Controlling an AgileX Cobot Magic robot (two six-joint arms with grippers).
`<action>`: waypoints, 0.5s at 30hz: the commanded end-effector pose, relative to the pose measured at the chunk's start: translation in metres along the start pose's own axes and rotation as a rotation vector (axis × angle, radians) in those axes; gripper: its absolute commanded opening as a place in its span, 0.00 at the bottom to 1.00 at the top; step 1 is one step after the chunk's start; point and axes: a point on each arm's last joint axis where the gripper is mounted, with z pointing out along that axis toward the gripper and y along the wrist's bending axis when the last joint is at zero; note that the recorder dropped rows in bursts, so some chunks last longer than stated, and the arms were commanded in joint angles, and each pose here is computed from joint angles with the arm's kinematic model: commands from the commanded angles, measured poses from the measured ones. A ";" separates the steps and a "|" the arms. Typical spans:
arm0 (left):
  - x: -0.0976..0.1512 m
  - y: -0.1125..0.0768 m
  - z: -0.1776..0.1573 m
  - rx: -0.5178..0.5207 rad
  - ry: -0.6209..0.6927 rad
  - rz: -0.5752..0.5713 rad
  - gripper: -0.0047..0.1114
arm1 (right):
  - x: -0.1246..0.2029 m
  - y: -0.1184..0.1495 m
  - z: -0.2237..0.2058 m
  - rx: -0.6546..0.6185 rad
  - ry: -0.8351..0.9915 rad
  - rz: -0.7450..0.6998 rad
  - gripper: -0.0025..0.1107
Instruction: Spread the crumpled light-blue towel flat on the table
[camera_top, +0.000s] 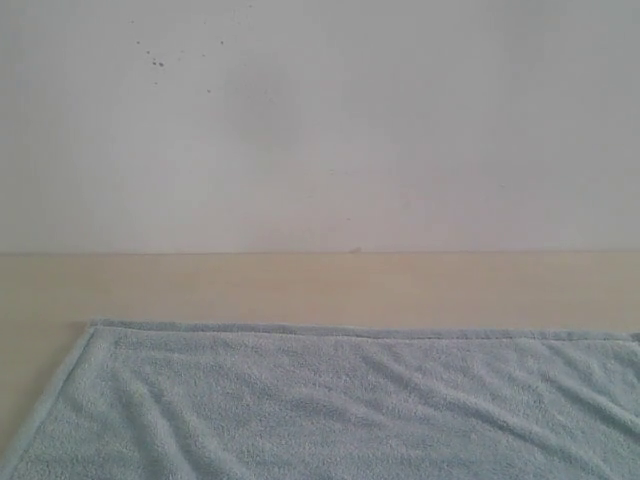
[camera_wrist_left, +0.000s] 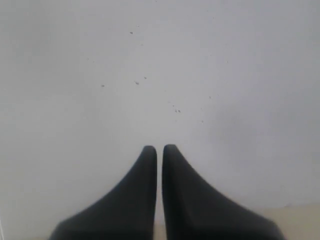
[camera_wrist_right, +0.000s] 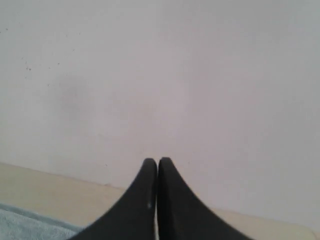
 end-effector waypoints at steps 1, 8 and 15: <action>0.023 -0.007 0.005 0.064 0.115 -0.003 0.08 | 0.008 0.002 0.002 -0.016 0.097 0.131 0.02; 0.072 -0.013 0.002 0.077 0.289 -0.073 0.08 | 0.063 0.009 0.027 -0.005 0.386 0.268 0.02; 0.078 -0.019 -0.001 0.144 0.336 -0.055 0.08 | 0.112 0.017 0.033 -0.032 0.380 0.235 0.02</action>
